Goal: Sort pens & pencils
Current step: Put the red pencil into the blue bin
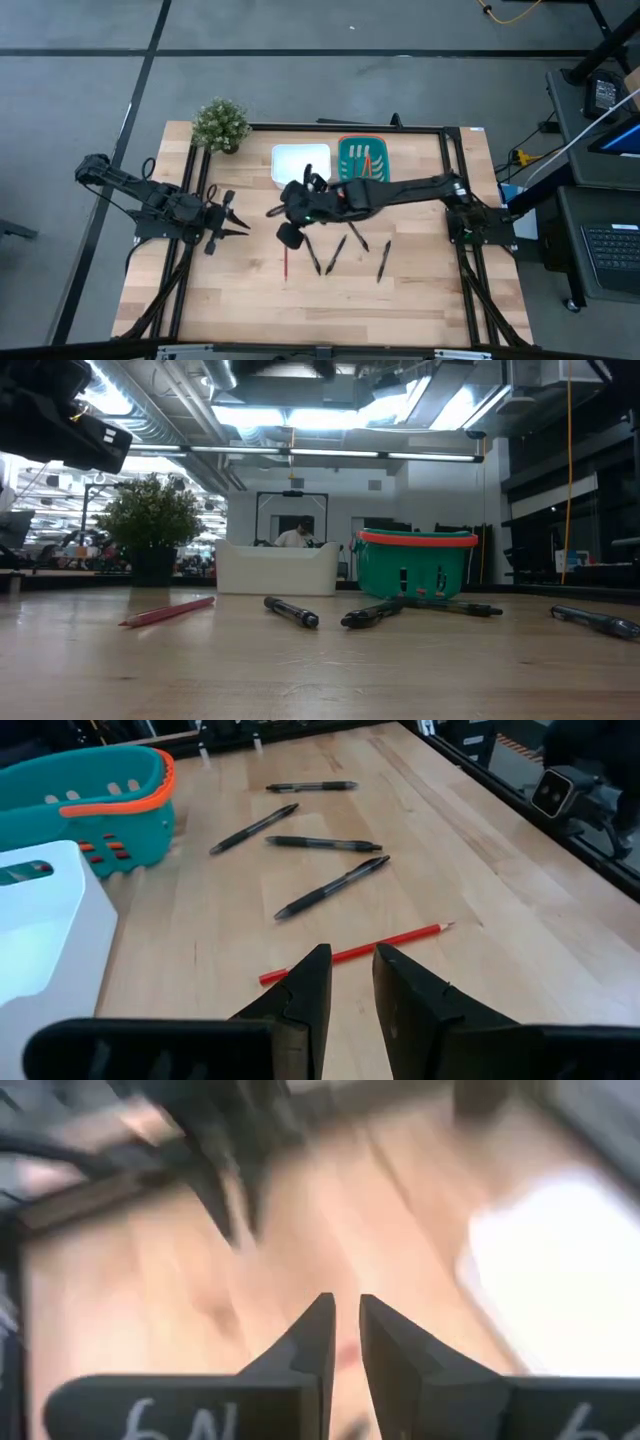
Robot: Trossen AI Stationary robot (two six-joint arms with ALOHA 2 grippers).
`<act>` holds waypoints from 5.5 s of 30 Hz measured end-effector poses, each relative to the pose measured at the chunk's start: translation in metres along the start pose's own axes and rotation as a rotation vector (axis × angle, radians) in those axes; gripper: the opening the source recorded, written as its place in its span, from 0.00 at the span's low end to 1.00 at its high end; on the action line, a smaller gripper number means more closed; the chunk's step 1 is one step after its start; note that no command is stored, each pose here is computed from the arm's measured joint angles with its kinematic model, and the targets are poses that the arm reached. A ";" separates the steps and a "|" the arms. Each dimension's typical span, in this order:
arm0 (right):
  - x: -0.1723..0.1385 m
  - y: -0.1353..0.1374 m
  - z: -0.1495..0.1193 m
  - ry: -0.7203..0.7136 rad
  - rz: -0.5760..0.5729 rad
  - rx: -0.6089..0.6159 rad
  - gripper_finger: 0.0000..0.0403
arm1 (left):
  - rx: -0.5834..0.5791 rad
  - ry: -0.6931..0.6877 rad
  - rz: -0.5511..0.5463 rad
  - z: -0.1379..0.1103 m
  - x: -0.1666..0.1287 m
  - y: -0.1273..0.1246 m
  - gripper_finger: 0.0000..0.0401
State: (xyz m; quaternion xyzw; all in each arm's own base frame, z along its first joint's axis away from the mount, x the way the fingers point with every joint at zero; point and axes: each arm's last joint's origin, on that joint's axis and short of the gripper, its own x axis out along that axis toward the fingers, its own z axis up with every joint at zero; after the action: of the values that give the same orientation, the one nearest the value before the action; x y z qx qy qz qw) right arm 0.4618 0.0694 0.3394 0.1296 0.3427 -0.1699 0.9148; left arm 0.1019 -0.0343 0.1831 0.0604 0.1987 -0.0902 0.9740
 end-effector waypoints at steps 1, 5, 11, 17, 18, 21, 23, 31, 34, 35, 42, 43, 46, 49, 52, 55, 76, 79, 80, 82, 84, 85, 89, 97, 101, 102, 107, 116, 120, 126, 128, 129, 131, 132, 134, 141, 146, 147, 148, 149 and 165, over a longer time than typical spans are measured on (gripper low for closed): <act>0.010 -0.004 -0.005 0.056 -0.011 0.024 0.13 | -0.003 0.003 0.001 0.000 0.000 0.000 0.18; 0.037 -0.015 -0.021 0.219 -0.049 0.068 0.13 | -0.025 0.009 0.009 -0.001 0.000 0.000 0.18; 0.040 -0.020 -0.031 0.266 -0.169 0.026 0.13 | -0.067 0.053 0.013 -0.004 0.004 0.000 0.18; 0.028 -0.030 -0.042 0.332 -0.353 0.045 0.13 | -0.072 0.187 0.023 0.003 0.014 -0.002 0.18; 0.026 -0.032 -0.044 0.353 -0.387 0.044 0.13 | -0.065 0.207 0.025 0.007 0.016 -0.003 0.18; 0.024 -0.035 -0.047 0.379 -0.428 0.042 0.13 | -0.016 0.263 0.037 0.024 0.026 -0.004 0.18; 0.023 -0.036 -0.047 0.376 -0.442 0.033 0.13 | 0.038 0.330 0.066 0.033 0.036 -0.005 0.18; -0.006 -0.037 -0.044 0.310 -0.627 -0.123 0.13 | 0.156 0.586 0.104 0.036 0.087 -0.014 0.18; -0.024 -0.033 -0.031 0.213 -0.638 -0.176 0.13 | 0.176 0.643 0.104 0.033 0.102 -0.018 0.18; -0.031 -0.033 -0.026 0.178 -0.641 -0.183 0.13 | 0.182 0.654 0.102 0.033 0.106 -0.020 0.18; -0.095 -0.050 -0.002 -0.042 -0.694 -0.107 0.13 | 0.298 0.682 0.048 0.037 0.126 -0.035 0.18; -0.103 -0.050 0.000 -0.071 -0.690 -0.095 0.13 | 0.339 0.678 0.037 0.038 0.128 -0.037 0.18; -0.119 -0.048 0.004 -0.132 -0.657 -0.067 0.13 | 0.448 0.668 0.031 0.037 0.134 -0.040 0.18; -0.125 -0.044 0.005 -0.161 -0.633 -0.072 0.13 | 0.542 0.667 0.011 0.035 0.139 -0.041 0.18; -0.126 -0.041 0.005 -0.169 -0.624 -0.071 0.13 | 0.606 0.686 -0.006 0.030 0.145 -0.041 0.18; -0.127 -0.040 0.004 -0.167 -0.622 -0.080 0.13 | 0.653 0.710 -0.026 0.025 0.148 -0.042 0.18; -0.127 -0.040 0.008 -0.193 -0.651 -0.136 0.13 | 0.966 0.679 -0.107 0.028 0.156 -0.036 0.18; -0.126 -0.038 0.010 -0.209 -0.649 -0.156 0.13 | 0.977 0.664 -0.103 0.033 0.157 -0.035 0.19; -0.126 -0.038 0.011 -0.211 -0.647 -0.166 0.13 | 0.981 0.663 -0.106 0.035 0.159 -0.036 0.20; -0.125 -0.037 0.014 -0.224 -0.640 -0.173 0.13 | 0.990 0.671 -0.120 0.035 0.161 -0.037 0.20; -0.126 -0.036 0.016 -0.233 -0.635 -0.183 0.13 | 0.999 0.694 -0.134 0.035 0.165 -0.038 0.20; -0.126 -0.035 0.017 -0.237 -0.632 -0.191 0.13 | 1.002 0.711 -0.142 0.033 0.168 -0.038 0.20; -0.131 -0.035 0.020 -0.259 -0.620 -0.189 0.13 | 1.031 0.795 -0.180 0.023 0.179 -0.041 0.20; -0.136 -0.036 0.023 -0.280 -0.609 -0.172 0.13 | 1.096 0.849 -0.187 0.022 0.191 -0.043 0.20; -0.136 -0.036 0.024 -0.287 -0.605 -0.178 0.13 | 1.107 0.832 -0.188 0.027 0.194 -0.044 0.20; -0.136 -0.035 0.024 -0.291 -0.603 -0.174 0.13 | 1.114 0.828 -0.191 0.028 0.194 -0.044 0.20; -0.136 -0.034 0.026 -0.297 -0.601 -0.184 0.13 | 1.093 0.817 -0.225 0.027 0.195 -0.042 0.20; -0.136 -0.031 0.031 -0.330 -0.587 -0.201 0.13 | 1.038 0.800 -0.288 0.027 0.197 -0.037 0.18; -0.137 -0.030 0.034 -0.341 -0.576 -0.211 0.13 | 1.016 0.794 -0.305 0.025 0.200 -0.034 0.17; -0.137 -0.030 0.034 -0.341 -0.577 -0.222 0.13 | 0.991 0.765 -0.330 0.024 0.205 -0.033 0.17; -0.137 -0.029 0.034 -0.343 -0.576 -0.225 0.13 | 0.985 0.751 -0.338 0.023 0.206 -0.034 0.17; -0.137 -0.029 0.035 -0.345 -0.575 -0.227 0.13 | 0.982 0.746 -0.341 0.024 0.206 -0.034 0.17; -0.137 -0.029 0.036 -0.360 -0.575 -0.220 0.13 | 0.978 0.740 -0.348 0.023 0.207 -0.035 0.17; -0.137 -0.028 0.037 -0.362 -0.576 -0.228 0.13 | 0.978 0.738 -0.350 0.023 0.207 -0.035 0.17; -0.138 -0.027 0.040 -0.380 -0.578 -0.229 0.13 | 0.979 0.736 -0.353 0.023 0.208 -0.035 0.17; -0.142 -0.023 0.050 -0.457 -0.611 -0.246 0.13 | 0.981 0.758 -0.367 0.021 0.206 -0.035 0.17; -0.144 -0.022 0.055 -0.482 -0.610 -0.257 0.13 | 0.964 0.765 -0.388 0.021 0.205 -0.035 0.13; -0.144 -0.022 0.055 -0.482 -0.610 -0.259 0.13 | 0.957 0.767 -0.388 0.020 0.205 -0.036 0.11; -0.144 -0.022 0.055 -0.481 -0.611 -0.263 0.13 | 0.952 0.769 -0.386 0.020 0.205 -0.035 0.09; -0.144 -0.022 0.055 -0.481 -0.612 -0.265 0.13 | 0.949 0.770 -0.385 0.020 0.205 -0.035 0.07; -0.145 -0.021 0.056 -0.492 -0.609 -0.260 0.13 | 0.865 0.783 -0.356 0.020 0.204 -0.036 0.01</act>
State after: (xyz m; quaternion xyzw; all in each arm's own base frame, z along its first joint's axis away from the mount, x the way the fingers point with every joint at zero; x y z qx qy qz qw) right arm 0.3839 0.0625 0.4751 -0.1390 0.1553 -0.4139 0.8861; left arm 0.2872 -0.1034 0.1174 0.4451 0.4944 -0.2953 0.6858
